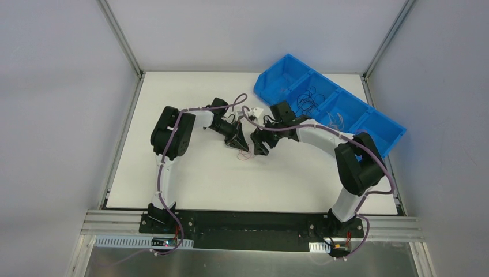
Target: Untangle the cables
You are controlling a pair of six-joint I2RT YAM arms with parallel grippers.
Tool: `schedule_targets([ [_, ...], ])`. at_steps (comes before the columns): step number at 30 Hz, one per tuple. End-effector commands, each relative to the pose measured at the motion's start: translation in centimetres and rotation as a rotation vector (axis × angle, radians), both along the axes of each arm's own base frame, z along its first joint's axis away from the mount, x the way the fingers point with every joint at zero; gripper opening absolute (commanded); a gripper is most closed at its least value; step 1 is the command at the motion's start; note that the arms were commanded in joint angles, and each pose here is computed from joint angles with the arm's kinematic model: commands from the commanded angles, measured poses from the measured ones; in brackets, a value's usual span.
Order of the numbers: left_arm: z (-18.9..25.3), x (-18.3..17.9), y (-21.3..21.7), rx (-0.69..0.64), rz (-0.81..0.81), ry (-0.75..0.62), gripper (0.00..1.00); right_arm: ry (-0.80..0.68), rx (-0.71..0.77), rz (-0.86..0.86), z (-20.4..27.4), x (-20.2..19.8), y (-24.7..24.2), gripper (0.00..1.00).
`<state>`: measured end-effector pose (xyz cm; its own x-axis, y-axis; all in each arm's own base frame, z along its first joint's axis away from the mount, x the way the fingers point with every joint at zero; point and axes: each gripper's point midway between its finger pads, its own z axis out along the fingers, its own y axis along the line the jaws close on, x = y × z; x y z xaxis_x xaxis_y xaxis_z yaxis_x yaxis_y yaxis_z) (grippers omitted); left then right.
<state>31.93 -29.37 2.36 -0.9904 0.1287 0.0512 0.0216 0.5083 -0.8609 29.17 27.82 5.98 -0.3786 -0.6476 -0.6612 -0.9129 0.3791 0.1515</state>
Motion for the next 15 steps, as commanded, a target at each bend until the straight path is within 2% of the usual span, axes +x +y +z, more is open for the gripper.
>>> schedule_targets([
  [1,-2.0,0.5,0.7,0.049,0.03,0.014,0.0,0.215,0.083,-0.162,2.9,0.2,2.9,0.79],
  [5,-2.3,0.4,0.9,0.066,0.034,0.011,0.0,0.349,0.076,-0.326,3.0,1.2,3.9,0.8],
  [8,-2.3,0.3,0.9,0.067,0.034,0.009,0.0,0.347,0.024,-0.391,1.7,1.6,3.8,0.79],
  [15,-2.1,0.4,0.9,0.064,0.036,0.008,0.0,0.259,-0.127,-0.372,-2.0,1.4,2.2,0.73],
])
